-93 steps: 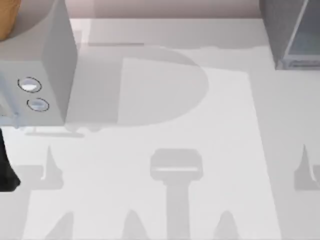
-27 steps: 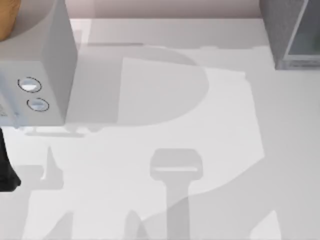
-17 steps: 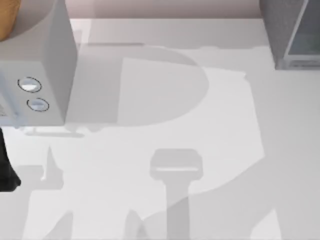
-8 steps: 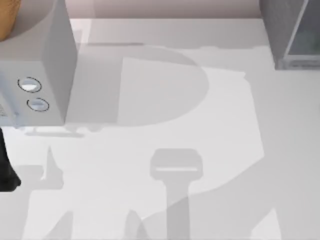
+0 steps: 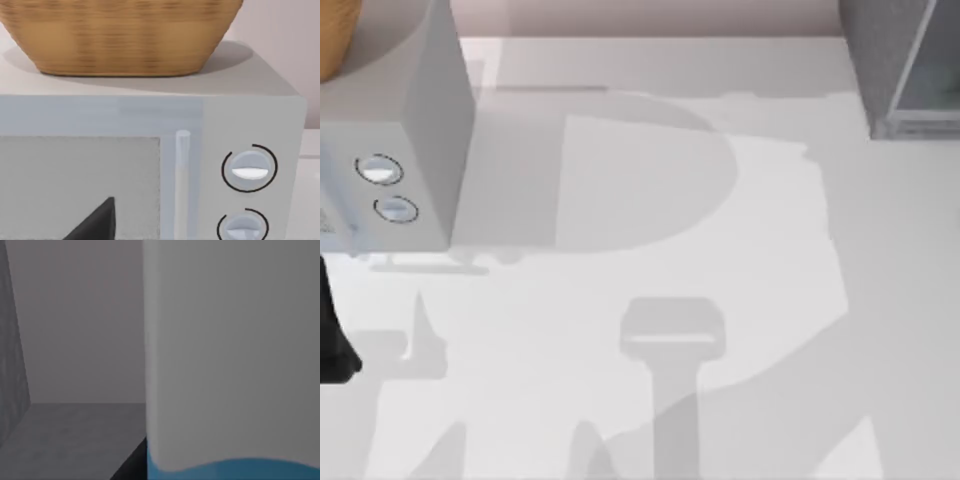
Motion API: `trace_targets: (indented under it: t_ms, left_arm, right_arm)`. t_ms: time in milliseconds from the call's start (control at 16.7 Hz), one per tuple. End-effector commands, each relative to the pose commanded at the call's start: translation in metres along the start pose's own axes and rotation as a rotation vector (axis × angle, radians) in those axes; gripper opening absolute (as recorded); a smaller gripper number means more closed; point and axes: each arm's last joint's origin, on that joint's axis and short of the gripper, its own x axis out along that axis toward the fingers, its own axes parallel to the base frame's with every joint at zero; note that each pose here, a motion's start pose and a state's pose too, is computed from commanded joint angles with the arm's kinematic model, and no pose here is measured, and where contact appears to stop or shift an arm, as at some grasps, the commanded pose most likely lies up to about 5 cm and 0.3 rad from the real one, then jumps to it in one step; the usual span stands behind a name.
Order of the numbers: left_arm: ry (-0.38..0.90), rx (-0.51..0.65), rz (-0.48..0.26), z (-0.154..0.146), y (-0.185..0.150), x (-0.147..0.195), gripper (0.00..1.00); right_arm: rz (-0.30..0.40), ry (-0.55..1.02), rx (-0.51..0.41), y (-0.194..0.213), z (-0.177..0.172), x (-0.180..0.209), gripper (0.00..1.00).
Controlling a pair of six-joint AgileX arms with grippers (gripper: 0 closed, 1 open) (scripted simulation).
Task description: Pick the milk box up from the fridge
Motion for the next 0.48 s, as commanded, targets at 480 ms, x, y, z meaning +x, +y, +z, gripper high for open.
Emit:
trace_targets:
  t_ms: [480]
  left_arm:
    - [0.000,0.000,0.000,0.000,0.000,0.000,1.00]
  right_arm:
    - [-0.001,0.006,0.002,0.000,0.043,0.000,0.00]
